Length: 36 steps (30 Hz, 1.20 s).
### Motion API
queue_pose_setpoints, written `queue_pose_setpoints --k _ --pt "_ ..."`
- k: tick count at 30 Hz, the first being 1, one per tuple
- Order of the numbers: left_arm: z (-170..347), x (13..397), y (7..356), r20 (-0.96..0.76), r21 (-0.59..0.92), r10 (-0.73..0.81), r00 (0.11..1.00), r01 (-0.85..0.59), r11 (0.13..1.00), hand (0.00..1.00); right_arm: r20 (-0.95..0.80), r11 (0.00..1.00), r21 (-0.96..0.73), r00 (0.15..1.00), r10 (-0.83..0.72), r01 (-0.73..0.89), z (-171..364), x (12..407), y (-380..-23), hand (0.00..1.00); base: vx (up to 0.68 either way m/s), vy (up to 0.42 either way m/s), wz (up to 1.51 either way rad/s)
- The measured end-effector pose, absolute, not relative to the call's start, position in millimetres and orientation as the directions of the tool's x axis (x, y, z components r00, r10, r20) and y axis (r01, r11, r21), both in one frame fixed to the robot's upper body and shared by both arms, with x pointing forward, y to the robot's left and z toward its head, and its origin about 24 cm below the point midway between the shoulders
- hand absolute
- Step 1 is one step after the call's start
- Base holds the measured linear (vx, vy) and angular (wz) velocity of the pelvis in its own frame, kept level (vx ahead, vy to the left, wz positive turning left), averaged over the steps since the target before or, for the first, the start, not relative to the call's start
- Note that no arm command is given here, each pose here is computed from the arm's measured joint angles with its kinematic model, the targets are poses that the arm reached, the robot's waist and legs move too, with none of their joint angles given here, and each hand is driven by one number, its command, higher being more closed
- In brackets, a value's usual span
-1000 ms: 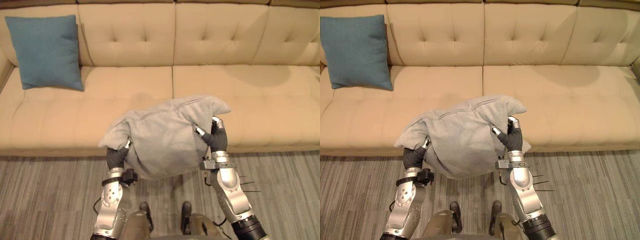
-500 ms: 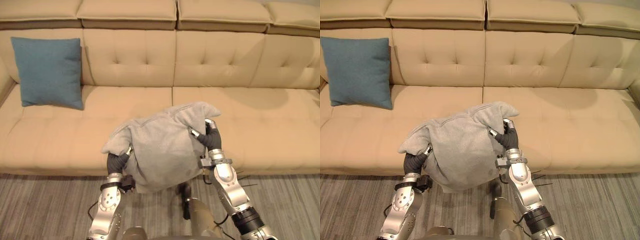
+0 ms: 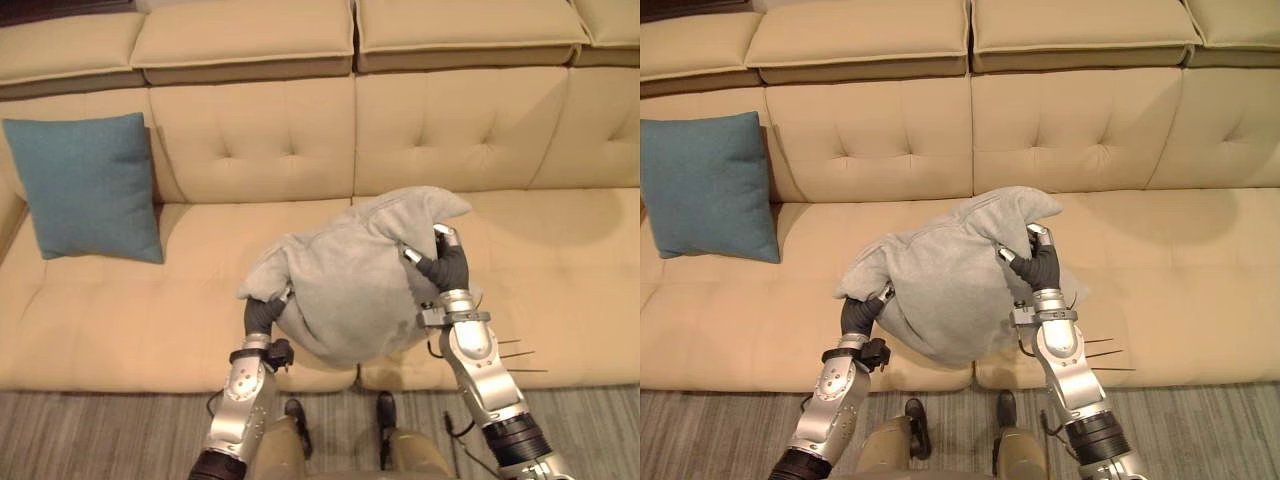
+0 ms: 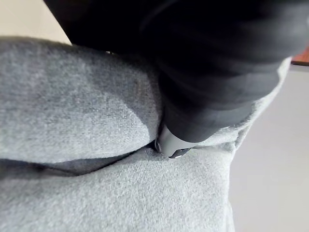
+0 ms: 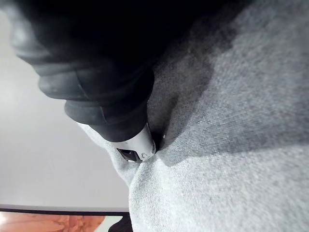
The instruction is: Pick up cushions and gather them together orderly.
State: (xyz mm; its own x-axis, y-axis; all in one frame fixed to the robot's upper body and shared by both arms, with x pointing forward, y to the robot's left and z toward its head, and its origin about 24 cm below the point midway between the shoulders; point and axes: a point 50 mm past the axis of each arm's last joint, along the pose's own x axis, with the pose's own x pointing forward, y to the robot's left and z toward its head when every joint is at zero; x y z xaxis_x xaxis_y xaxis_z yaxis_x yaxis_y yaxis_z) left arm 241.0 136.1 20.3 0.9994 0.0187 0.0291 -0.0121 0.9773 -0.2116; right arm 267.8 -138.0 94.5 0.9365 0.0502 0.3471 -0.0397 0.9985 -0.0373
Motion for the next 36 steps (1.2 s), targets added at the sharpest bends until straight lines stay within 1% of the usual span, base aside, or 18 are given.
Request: queue_pose_setpoints --k 4,7,11,13,15,16,19,21,22,24,27,29,30,32,36 --pt "26.0 243.1 138.5 0.054 -0.2 0.016 0.998 -0.005 0.98 1.0 0.363 0.998 -0.053 0.93 0.052 -0.036 99.3 271.0 -134.5 1.0 0.05 0.091 -0.14" --pt "40.2 254.4 139.1 0.11 -0.175 0.017 0.994 0.003 0.985 1.0 0.424 0.998 -0.065 0.905 0.037 -0.011 118.2 281.5 -129.3 1.0 0.01 0.017 -0.13" --pt "94.2 294.4 147.0 0.302 -0.11 0.073 0.951 -0.041 0.993 1.0 0.575 0.999 -0.04 0.818 0.004 0.023 169.5 307.0 -115.1 1.0 -0.06 -0.001 -0.12" --pt "136.8 326.0 149.8 0.415 -0.075 0.109 0.903 -0.086 0.994 1.0 0.641 0.998 -0.021 0.767 -0.037 0.066 203.1 326.7 -112.8 1.0 -0.15 -0.043 -0.02" --pt "165.8 342.3 152.1 0.48 -0.068 0.146 0.865 -0.129 0.989 1.0 0.669 0.995 -0.01 0.74 -0.066 0.097 222.8 338.0 -111.6 1.0 -0.19 -0.058 0.04" --pt "195.5 354.6 151.4 0.541 -0.072 0.171 0.823 -0.158 0.985 1.0 0.694 0.99 0.009 0.713 -0.105 0.138 241.8 346.7 -112.5 1.0 -0.21 -0.076 0.12" --pt "257.7 368.5 153.4 0.654 -0.093 0.23 0.72 -0.225 0.97 1.0 0.727 0.979 0.076 0.661 -0.184 0.189 279.9 358.3 -112.7 1.0 -0.17 -0.058 0.13" --pt "291.6 370.6 151.1 0.709 -0.112 0.253 0.659 -0.249 0.962 1.0 0.745 0.969 0.119 0.626 -0.23 0.215 302.5 360.4 -113.0 1.0 -0.13 -0.054 0.11" --pt "301.1 371.0 150.3 0.722 -0.118 0.261 0.641 -0.257 0.959 1.0 0.751 0.965 0.136 0.612 -0.247 0.222 308.9 359.9 -113.0 1.0 -0.12 -0.061 0.11" --pt "338.6 369.7 149.8 0.763 -0.157 0.293 0.576 -0.274 0.949 1.0 0.778 0.953 0.183 0.557 -0.29 0.241 336.1 357.8 -111.5 1.0 -0.09 -0.054 0.12" --pt "365.9 372.2 145.6 0.771 -0.164 0.299 0.562 -0.278 0.946 1.0 0.766 0.94 0.219 0.551 -0.331 0.261 360.7 364.3 -111.5 1.0 -0.06 -0.034 0.11" --pt "373.5 372.6 143.7 0.773 -0.163 0.297 0.561 -0.277 0.947 1.0 0.767 0.937 0.22 0.546 -0.338 0.271 367.2 365.4 -114.4 1.0 -0.02 -0.017 0.12" --pt "378.4 372.9 142.5 0.773 -0.163 0.295 0.561 -0.273 0.948 0.0 0.772 0.933 0.217 0.535 -0.344 0.286 374.1 365.9 -119.0 0.0 -0.02 -0.011 0.07" --pt "381.8 374.4 142.4 0.768 -0.161 0.294 0.568 -0.274 0.948 0.0 0.774 0.93 0.217 0.529 -0.349 0.297 380.6 366.4 -122.4 0.0 -0.02 -0.011 0.04" --pt "385.4 380.4 144.7 0.743 -0.154 0.292 0.602 -0.27 0.95 0.0 0.738 0.911 0.225 0.55 -0.392 0.347 388.2 374.3 -139.8 0.0 -0.01 -0.005 0.07"
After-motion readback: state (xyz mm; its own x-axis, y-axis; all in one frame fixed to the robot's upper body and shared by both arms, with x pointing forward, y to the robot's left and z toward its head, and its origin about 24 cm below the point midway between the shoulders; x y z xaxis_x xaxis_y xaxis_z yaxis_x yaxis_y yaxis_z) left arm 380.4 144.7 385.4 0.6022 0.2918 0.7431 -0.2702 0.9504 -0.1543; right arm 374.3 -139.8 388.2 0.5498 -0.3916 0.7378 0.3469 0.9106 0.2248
